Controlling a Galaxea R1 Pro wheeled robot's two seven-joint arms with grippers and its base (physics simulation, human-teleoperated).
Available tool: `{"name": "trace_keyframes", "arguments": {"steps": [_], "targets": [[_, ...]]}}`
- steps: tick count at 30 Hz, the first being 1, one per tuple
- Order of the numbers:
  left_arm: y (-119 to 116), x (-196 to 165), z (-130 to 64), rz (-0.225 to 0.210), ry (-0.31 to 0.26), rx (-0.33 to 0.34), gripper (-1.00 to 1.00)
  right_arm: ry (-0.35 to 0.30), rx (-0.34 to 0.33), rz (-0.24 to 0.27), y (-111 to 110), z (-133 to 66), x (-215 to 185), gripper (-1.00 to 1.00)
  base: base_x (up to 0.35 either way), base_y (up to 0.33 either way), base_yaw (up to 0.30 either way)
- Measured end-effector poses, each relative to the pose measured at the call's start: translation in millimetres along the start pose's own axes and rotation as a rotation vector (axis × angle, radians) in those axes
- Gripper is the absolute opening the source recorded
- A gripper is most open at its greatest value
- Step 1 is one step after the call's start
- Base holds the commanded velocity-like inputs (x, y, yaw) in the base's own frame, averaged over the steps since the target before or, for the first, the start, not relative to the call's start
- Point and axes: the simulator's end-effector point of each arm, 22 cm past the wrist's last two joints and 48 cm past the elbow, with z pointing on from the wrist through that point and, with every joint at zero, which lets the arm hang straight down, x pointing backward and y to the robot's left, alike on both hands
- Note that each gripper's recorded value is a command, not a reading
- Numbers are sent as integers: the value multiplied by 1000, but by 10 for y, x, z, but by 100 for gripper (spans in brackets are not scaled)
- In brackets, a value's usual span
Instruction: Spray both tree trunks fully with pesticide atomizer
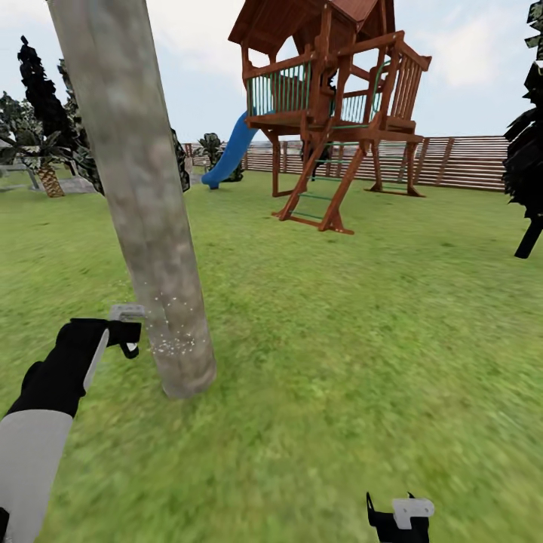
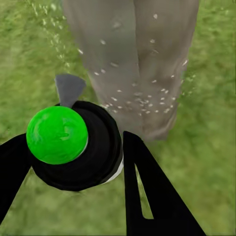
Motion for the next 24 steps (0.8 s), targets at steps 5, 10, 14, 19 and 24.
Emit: {"name": "trace_keyframes", "arguments": {"steps": [5, 10, 14, 19, 24], "targets": [[69, -153, -41, -6, -23, -6, -100, 0, 0, 0, 0, 0, 1, 100, 0, 0, 41], [13, -146, -35, 1, -24, -1, -100, 0, 1, 0, -3, 0, 0, 100, 0, 0, 102], [78, -234, -94, 1, -49, -13, -100, 0, 0, 0, 0, 0, 0, 100, 106, -112, 2], [88, -249, -106, 4, -53, -19, -100, 0, -1, -1, 2, 0, -1, 100, 99, -240, 0], [93, -254, -110, 5, -54, -21, -100, 0, 0, 0, 1, 0, -1, 100, 3, -275, 0]]}}
